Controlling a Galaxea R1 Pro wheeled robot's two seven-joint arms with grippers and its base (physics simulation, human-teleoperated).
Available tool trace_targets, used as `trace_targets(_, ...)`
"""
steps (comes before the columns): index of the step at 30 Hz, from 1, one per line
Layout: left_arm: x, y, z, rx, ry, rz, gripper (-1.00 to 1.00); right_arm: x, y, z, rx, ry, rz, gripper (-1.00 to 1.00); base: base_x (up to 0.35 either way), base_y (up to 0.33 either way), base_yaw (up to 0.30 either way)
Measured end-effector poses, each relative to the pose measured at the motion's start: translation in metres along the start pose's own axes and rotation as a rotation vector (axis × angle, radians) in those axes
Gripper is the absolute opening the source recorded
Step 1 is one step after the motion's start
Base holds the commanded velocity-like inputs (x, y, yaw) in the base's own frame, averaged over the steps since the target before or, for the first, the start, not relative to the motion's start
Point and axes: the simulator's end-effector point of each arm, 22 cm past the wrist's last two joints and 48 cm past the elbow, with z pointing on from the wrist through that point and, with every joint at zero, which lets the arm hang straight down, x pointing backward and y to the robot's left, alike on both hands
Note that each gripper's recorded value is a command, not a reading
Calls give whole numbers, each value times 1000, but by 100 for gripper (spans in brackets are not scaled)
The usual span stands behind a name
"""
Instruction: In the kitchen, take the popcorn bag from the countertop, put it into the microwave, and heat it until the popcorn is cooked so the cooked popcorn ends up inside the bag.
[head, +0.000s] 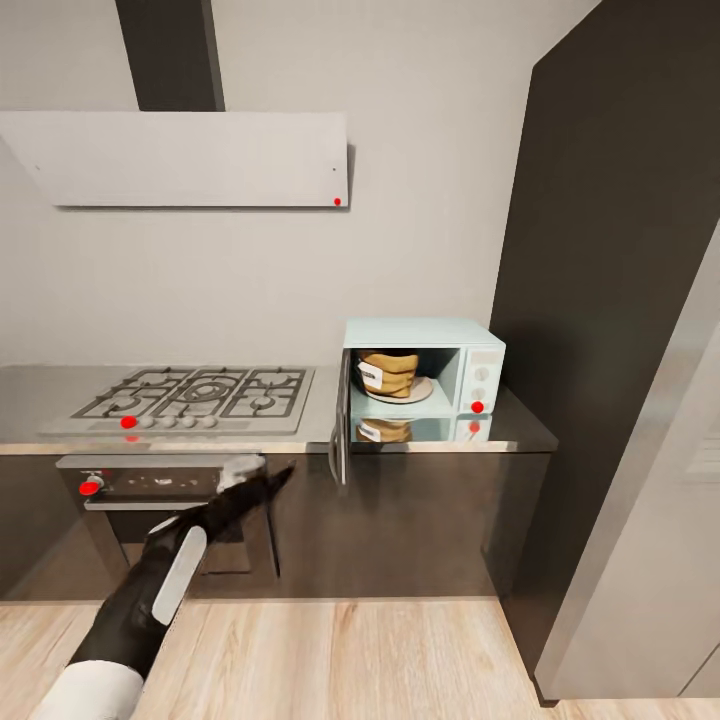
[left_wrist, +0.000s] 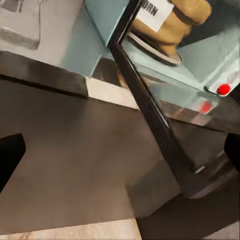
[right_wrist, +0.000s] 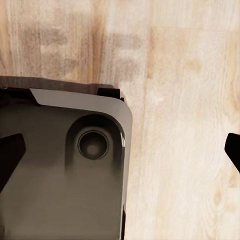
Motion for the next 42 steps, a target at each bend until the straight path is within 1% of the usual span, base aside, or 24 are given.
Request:
trace_targets(1, -12, -14, -2, 37, -14, 6, 100, 0, 1, 0, -1, 0, 0, 100, 0, 0, 0)
trace_targets(2, -28, -33, -6, 86, -28, 14, 100, 0, 2, 0, -4, 0, -1, 100, 0, 0, 0)
trace_targets(5, -35, -43, -8, 106, -34, 24, 100, 0, 3, 0, -5, -1, -2, 100, 0, 0, 0)
trace_targets(8, -37, -40, -8, 89, -39, 26, 100, -1, 4, 0, -5, -1, -3, 100, 0, 0, 0)
trace_targets(13, -34, -25, -6, 31, -32, 18, 100, -1, 3, 0, -4, -2, -3, 100, 0, 0, 0)
trace_targets(18, -32, -22, -6, 19, -21, 22, 100, 0, 2, 0, -4, 0, -3, 100, 0, 0, 0)
trace_targets(22, -29, -22, -5, 21, -16, 12, 100, 1, 2, 0, -4, 5, -6, 100, 0, 0, 0)
trace_targets(24, -4, -6, 0, -9, 31, -14, 100, 1, 4, 0, -7, 6, -9, 100, 130, 0, 0)
trace_targets(25, -1, -4, 0, -15, 38, -16, 100, 1, 4, 0, -8, 6, -9, 100, 236, 0, 0)
trace_targets(34, -1, -5, 0, -16, 36, -10, 100, 1, 2, 0, -5, 6, -10, 100, 292, 0, 0)
trace_targets(42, -3, -7, 1, -4, 31, -10, 100, 1, 2, 0, -6, 7, -10, 100, 113, 0, 0)
